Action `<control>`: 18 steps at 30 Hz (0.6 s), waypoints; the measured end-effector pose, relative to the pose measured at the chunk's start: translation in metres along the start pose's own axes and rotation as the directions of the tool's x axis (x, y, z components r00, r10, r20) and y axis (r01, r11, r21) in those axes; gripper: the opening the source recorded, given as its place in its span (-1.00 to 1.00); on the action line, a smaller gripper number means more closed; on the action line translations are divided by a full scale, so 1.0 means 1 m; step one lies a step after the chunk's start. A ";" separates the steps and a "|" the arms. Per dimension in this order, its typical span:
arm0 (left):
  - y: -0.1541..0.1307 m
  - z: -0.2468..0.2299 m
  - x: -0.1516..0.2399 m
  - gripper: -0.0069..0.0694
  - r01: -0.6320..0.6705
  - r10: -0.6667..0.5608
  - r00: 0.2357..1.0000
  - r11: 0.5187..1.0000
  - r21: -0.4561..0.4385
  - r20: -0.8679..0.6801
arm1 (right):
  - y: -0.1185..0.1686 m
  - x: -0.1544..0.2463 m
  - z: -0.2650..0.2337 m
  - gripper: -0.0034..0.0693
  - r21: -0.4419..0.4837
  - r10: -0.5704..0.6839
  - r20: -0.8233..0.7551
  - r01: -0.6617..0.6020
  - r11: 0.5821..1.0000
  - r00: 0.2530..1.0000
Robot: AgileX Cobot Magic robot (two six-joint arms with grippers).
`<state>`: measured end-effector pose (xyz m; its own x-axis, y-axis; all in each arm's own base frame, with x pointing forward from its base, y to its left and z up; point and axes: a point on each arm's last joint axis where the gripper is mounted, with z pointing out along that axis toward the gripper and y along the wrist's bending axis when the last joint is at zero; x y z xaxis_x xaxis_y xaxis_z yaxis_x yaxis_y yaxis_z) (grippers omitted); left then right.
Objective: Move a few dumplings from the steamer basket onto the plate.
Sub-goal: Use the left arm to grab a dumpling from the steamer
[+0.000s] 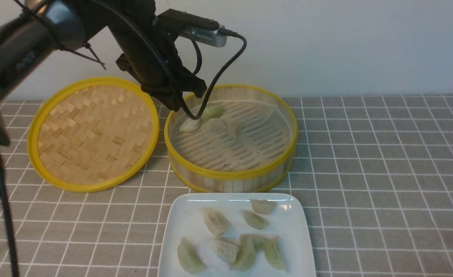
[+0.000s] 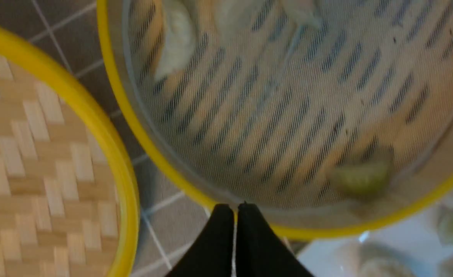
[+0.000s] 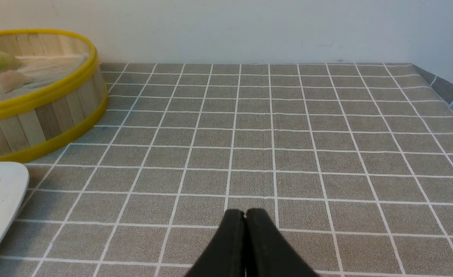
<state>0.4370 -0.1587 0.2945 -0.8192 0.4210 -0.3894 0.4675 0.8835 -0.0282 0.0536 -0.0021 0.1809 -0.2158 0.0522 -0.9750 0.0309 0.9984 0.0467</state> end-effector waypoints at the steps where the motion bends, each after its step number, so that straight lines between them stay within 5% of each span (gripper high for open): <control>1: 0.003 0.009 -0.007 -0.83 0.000 0.000 1.000 1.000 -0.003 0.009 | 0.000 0.000 0.000 -0.95 0.000 0.000 0.000 0.000 1.000 1.000; 12: 0.019 0.079 -0.029 -0.80 -0.023 0.023 1.000 0.998 -0.064 0.003 | 0.000 0.000 0.000 -0.95 0.000 0.005 0.000 -0.005 1.000 1.000; 18: 0.022 0.092 -0.027 -0.46 -0.031 0.030 0.999 0.996 -0.086 -0.017 | 0.000 0.000 0.000 -0.95 0.000 0.007 0.000 -0.007 1.000 1.000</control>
<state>0.4998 -0.1696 0.2196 -0.8106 0.4507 -0.3739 0.4626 0.8843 0.0631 0.0536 -0.0021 0.1809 -0.2155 0.0592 -0.9747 0.0324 0.9980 0.0535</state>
